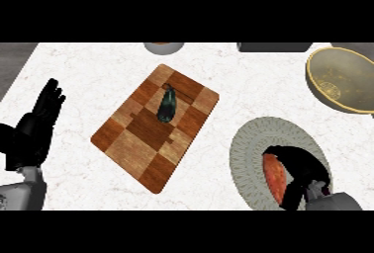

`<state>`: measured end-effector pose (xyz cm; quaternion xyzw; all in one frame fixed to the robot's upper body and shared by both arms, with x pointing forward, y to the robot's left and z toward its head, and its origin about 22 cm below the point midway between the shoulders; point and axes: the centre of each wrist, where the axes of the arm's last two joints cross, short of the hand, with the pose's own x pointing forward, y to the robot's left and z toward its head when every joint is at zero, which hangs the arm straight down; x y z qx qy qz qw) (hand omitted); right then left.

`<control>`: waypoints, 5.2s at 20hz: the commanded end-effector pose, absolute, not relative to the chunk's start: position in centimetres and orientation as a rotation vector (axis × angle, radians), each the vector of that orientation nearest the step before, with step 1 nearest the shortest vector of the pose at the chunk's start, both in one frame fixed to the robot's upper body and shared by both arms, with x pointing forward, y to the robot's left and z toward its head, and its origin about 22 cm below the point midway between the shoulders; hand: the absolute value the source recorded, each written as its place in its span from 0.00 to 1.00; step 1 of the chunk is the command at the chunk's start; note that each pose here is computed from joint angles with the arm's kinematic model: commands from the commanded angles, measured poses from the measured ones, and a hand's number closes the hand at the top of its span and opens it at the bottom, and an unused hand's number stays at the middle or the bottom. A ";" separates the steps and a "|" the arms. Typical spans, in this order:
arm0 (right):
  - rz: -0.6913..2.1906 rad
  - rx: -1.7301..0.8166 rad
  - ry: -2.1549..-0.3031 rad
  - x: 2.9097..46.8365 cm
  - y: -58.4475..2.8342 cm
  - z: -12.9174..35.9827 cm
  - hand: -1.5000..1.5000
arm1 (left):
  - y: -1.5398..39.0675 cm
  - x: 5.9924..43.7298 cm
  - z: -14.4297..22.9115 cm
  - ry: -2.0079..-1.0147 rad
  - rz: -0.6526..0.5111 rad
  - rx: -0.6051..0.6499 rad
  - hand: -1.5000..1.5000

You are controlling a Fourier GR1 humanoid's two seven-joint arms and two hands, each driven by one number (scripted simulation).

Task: Pick the sweet potato from the placemat and place it in the bowl

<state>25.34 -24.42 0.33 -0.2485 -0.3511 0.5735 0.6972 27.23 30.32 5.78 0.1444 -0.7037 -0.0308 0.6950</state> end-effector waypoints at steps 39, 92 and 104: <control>0.690 -1.106 -1.554 32.4 -32.7 19.8 1.00 | 31.2 27.8 6.4 -1.562 -0.068 0.321 0.50; -0.068 -0.399 -1.620 26.2 -58.5 12.8 0.00 | 28.7 28.3 5.4 -1.604 -0.090 0.278 0.50; -0.124 -0.250 -1.729 22.4 -61.3 14.7 0.00 | 29.7 28.2 6.2 -1.594 -0.075 0.292 0.50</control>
